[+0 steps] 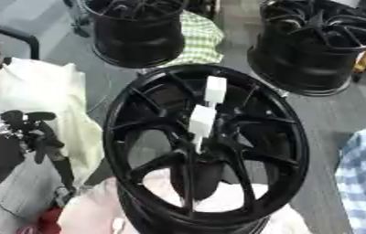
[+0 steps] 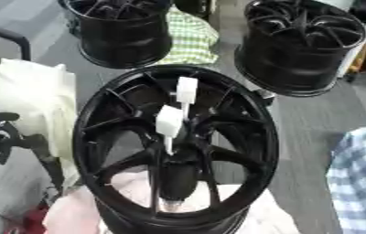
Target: Pull the pin out of the wheel hub.
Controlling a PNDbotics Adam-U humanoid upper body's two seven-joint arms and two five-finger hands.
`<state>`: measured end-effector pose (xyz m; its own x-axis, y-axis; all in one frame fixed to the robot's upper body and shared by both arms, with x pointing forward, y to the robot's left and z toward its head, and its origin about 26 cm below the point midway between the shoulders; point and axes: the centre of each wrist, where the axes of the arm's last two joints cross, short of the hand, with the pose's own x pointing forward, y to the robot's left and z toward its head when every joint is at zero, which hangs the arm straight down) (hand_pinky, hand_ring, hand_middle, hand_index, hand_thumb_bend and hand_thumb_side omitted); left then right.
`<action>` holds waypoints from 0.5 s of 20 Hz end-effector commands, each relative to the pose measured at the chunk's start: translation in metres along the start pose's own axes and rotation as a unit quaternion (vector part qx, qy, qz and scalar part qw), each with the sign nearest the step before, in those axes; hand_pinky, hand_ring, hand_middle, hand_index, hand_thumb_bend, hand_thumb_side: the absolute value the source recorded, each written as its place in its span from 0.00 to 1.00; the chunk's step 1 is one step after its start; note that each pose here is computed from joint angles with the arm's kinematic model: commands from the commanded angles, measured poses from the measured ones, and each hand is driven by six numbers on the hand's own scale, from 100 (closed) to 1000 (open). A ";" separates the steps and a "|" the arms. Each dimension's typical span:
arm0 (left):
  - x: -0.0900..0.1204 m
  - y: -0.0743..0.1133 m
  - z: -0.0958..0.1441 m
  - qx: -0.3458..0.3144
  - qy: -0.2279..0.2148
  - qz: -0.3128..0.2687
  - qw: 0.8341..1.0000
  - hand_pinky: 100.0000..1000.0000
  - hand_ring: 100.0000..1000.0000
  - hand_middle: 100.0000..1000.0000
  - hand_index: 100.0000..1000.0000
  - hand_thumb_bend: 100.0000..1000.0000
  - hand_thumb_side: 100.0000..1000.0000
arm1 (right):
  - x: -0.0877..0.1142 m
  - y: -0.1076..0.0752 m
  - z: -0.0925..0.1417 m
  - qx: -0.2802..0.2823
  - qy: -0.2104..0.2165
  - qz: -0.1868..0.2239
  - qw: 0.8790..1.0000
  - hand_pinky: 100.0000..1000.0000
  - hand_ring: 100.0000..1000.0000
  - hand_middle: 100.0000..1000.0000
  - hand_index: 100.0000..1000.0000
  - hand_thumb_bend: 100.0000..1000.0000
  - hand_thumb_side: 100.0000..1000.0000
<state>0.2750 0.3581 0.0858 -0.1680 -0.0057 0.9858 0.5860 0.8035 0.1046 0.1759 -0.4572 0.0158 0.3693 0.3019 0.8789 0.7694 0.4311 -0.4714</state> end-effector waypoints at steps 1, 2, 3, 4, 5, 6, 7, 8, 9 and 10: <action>0.007 0.004 0.002 0.002 -0.007 -0.012 1.000 0.70 0.25 0.48 0.81 0.00 0.92 | 0.019 0.022 0.024 -0.039 -0.034 -0.083 0.995 0.73 0.74 0.82 0.91 0.36 0.29; 0.006 0.004 0.001 0.001 -0.007 -0.011 1.000 0.70 0.25 0.48 0.81 0.00 0.92 | 0.026 0.033 0.033 -0.029 -0.045 -0.106 0.993 0.72 0.71 0.79 0.89 0.32 0.25; 0.006 0.003 0.000 0.000 -0.008 -0.009 1.000 0.70 0.26 0.48 0.81 0.00 0.92 | 0.034 0.044 0.043 -0.013 -0.056 -0.127 0.990 0.71 0.70 0.77 0.88 0.29 0.23; 0.006 0.002 0.000 -0.001 -0.008 -0.008 1.000 0.70 0.26 0.48 0.81 0.00 0.92 | 0.042 0.055 0.052 0.007 -0.067 -0.144 0.987 0.71 0.69 0.76 0.88 0.28 0.22; 0.005 0.002 -0.001 -0.002 -0.008 -0.006 1.000 0.70 0.26 0.48 0.81 0.00 0.92 | 0.049 0.066 0.060 0.028 -0.075 -0.159 0.984 0.70 0.68 0.75 0.87 0.25 0.20; 0.005 0.001 -0.002 -0.003 -0.009 -0.005 1.000 0.70 0.26 0.48 0.81 0.00 0.92 | 0.056 0.079 0.068 0.052 -0.080 -0.174 0.980 0.70 0.68 0.75 0.87 0.24 0.20; 0.005 0.001 -0.002 -0.004 -0.010 -0.004 1.000 0.70 0.25 0.48 0.81 0.00 0.92 | 0.061 0.090 0.076 0.075 -0.082 -0.186 0.976 0.70 0.66 0.73 0.85 0.21 0.17; 0.005 0.001 -0.002 -0.005 -0.011 -0.004 1.000 0.70 0.25 0.48 0.81 0.00 0.92 | 0.065 0.103 0.084 0.103 -0.083 -0.196 0.972 0.70 0.66 0.73 0.85 0.19 0.16; 0.005 0.001 -0.002 -0.006 -0.011 -0.003 1.000 0.71 0.24 0.48 0.81 0.00 0.92 | 0.068 0.115 0.090 0.128 -0.083 -0.203 0.967 0.69 0.65 0.72 0.85 0.17 0.14; 0.005 0.000 -0.002 -0.007 -0.011 -0.003 1.000 0.71 0.25 0.48 0.81 0.00 0.92 | 0.069 0.124 0.097 0.152 -0.083 -0.206 0.963 0.69 0.65 0.72 0.85 0.17 0.13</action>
<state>0.2752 0.3574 0.0854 -0.1702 0.0039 0.9854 0.5895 0.8017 0.0987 0.2436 -0.3099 0.0108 -0.0284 0.1687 0.9853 0.6750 0.7302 -0.1056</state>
